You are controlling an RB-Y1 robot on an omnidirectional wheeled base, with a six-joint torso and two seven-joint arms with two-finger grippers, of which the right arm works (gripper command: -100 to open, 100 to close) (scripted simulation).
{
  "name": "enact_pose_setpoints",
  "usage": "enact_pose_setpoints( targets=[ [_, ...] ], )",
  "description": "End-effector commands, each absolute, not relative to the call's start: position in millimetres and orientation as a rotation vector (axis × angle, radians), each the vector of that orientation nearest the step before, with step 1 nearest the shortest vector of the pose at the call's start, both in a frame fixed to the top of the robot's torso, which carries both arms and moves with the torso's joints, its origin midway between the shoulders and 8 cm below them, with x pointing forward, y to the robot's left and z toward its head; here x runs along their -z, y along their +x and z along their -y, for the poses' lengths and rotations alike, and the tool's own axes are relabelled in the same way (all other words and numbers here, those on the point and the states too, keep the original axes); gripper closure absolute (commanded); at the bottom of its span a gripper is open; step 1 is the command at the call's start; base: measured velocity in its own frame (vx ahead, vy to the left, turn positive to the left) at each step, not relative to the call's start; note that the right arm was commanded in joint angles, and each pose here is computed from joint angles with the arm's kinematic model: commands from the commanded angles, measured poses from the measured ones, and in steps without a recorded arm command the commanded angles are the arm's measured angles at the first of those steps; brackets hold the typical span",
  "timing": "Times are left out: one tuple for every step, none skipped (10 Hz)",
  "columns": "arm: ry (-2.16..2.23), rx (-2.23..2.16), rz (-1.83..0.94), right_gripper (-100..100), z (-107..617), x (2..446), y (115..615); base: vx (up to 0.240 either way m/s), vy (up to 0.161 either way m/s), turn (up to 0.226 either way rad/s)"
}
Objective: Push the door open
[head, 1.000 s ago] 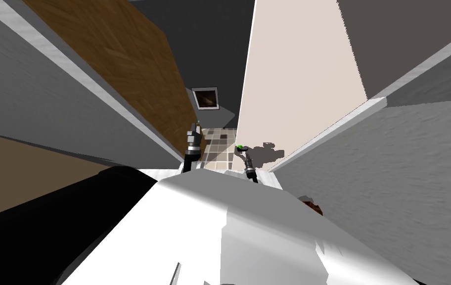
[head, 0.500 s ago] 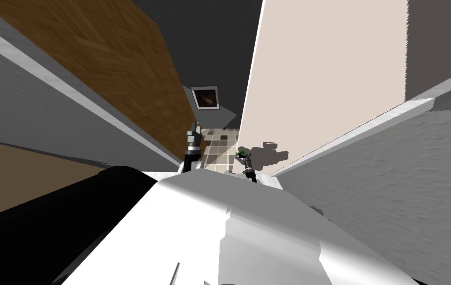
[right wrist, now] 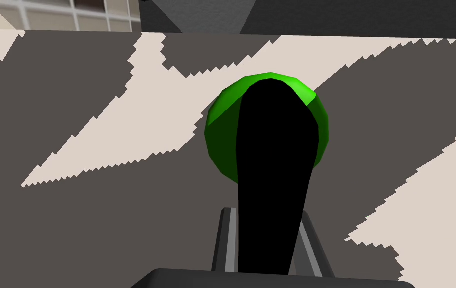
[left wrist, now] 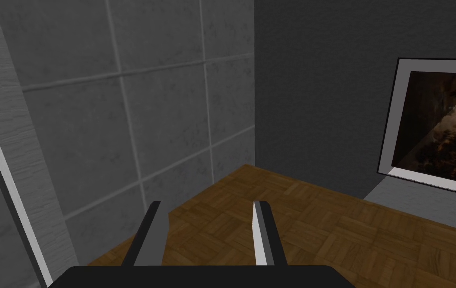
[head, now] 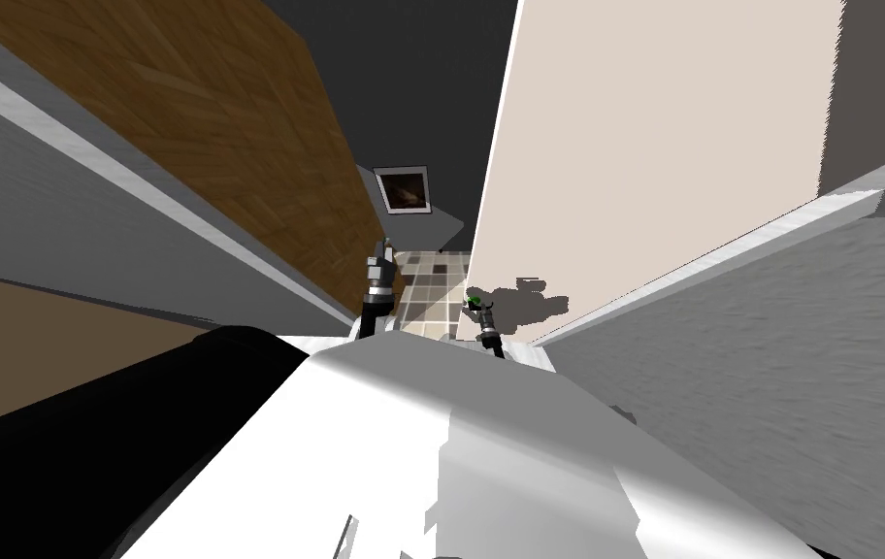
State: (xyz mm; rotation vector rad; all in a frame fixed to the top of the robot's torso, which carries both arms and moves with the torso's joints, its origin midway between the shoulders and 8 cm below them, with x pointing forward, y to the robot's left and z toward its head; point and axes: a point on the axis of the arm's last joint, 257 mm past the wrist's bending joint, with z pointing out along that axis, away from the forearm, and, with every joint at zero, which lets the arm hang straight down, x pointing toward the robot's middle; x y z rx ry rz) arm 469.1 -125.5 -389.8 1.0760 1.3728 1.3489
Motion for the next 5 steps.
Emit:
enact_pose_setpoints(
  targets=[
    [1.08, -1.345, -1.378, 100, 126.2, 392.9, 466.5, 0.0, 0.0, 0.0],
    [1.08, -1.345, -1.378, 100, 126.2, 392.9, 466.5, 0.0, 0.0, 0.0],
    [1.077, -1.327, -1.367, 100, 138.8, 390.9, 470.7, 0.083, 0.033, -0.013],
    [1.078, -1.322, -1.365, 100, 141.8, 391.0, 471.1, 0.145, 0.075, -0.029],
    [1.08, -1.309, -1.361, 100, 149.3, 391.4, 472.0, 0.154, 0.08, -0.045]
  ],
)
